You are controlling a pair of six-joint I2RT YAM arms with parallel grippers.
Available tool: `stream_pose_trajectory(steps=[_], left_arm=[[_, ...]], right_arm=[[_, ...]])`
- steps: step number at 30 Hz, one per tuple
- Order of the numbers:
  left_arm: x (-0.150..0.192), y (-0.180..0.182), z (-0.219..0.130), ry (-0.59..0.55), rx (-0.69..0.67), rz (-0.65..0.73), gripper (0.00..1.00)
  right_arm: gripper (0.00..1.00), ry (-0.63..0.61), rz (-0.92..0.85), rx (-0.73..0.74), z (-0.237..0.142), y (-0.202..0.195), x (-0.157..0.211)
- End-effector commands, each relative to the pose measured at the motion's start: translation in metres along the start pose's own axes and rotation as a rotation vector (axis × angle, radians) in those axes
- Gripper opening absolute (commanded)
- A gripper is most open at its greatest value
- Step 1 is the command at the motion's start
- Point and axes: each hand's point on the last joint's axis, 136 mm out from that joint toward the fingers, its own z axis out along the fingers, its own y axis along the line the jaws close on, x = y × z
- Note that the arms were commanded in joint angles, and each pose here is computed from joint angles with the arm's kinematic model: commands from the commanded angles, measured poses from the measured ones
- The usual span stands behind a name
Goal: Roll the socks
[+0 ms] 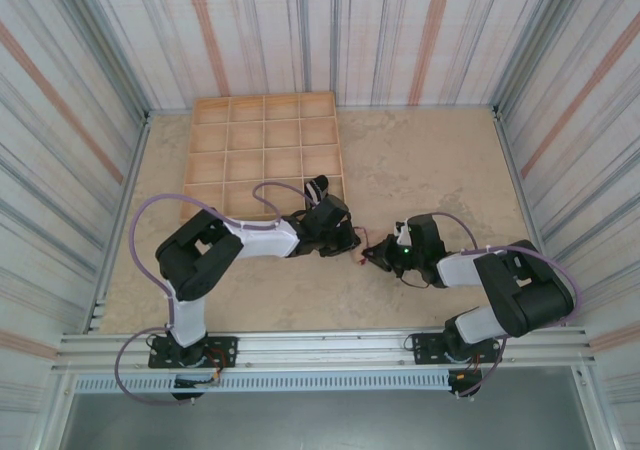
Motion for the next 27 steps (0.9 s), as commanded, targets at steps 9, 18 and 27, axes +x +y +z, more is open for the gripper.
stream_pose_trajectory(steps=[9, 18, 27], left_arm=[[0.01, 0.06, -0.012, 0.048, -0.21, -0.142, 0.0], [0.019, 0.082, -0.043, 0.033, -0.33, -0.233, 0.0], [0.029, 0.085, -0.059, 0.062, -0.362, -0.294, 0.0]], right_arm=[[0.4, 0.028, -0.075, 0.189, -0.022, -0.033, 0.015], [0.6, -0.074, -0.364, 0.126, -0.053, 0.021, 0.005], [0.63, -0.159, -0.843, 0.246, -0.052, 0.062, 0.022]])
